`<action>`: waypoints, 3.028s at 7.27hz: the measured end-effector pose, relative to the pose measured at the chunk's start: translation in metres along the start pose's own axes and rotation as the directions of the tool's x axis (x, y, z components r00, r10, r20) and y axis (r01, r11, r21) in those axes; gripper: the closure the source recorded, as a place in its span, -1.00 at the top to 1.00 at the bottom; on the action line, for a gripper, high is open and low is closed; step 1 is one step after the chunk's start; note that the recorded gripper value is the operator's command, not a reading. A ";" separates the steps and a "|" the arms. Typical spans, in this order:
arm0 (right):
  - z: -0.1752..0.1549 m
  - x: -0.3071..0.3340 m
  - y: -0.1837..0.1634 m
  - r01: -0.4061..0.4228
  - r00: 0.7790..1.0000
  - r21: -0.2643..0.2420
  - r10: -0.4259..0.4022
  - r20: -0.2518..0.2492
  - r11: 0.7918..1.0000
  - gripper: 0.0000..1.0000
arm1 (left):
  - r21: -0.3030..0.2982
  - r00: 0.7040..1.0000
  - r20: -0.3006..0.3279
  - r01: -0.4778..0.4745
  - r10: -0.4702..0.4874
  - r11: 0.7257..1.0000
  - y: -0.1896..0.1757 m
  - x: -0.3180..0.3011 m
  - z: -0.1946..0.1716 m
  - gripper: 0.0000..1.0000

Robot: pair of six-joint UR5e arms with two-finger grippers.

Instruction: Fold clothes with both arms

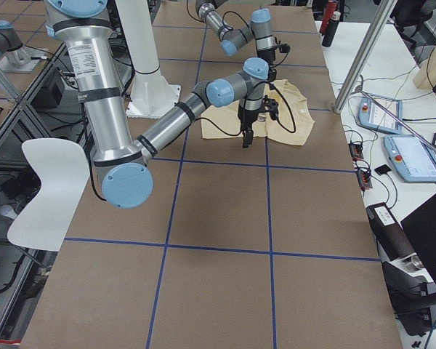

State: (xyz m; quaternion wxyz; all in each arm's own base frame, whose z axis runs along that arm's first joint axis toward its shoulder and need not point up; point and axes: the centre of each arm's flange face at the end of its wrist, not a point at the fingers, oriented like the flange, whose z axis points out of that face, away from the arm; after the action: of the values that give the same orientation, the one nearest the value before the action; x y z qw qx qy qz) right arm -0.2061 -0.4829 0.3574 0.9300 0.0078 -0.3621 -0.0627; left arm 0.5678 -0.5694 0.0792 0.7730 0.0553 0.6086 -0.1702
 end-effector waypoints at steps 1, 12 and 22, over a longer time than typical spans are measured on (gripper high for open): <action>0.001 -0.001 -0.002 -0.002 1.000 0.000 0.002 0.000 1.000 1.00 | 0.006 1.000 -0.007 -0.005 0.005 1.000 0.008 0.000 0.022 -1.00; -0.004 -0.020 -0.006 -0.051 0.995 0.027 0.048 0.091 0.998 1.00 | 0.046 0.994 -0.097 -0.048 0.052 0.998 0.040 -0.050 -0.037 1.00; 0.167 -0.164 0.135 -0.091 0.986 -0.009 0.091 0.140 0.996 0.95 | 0.021 0.995 0.037 -0.093 0.092 0.995 0.088 -0.136 -0.155 1.00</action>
State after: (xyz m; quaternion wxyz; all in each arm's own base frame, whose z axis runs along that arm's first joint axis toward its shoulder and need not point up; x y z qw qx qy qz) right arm -0.4230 -0.3240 0.3781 0.9041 -0.0145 -0.4266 -0.0212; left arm 0.4266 -0.4155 0.1598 0.7903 0.0889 0.5894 -0.1420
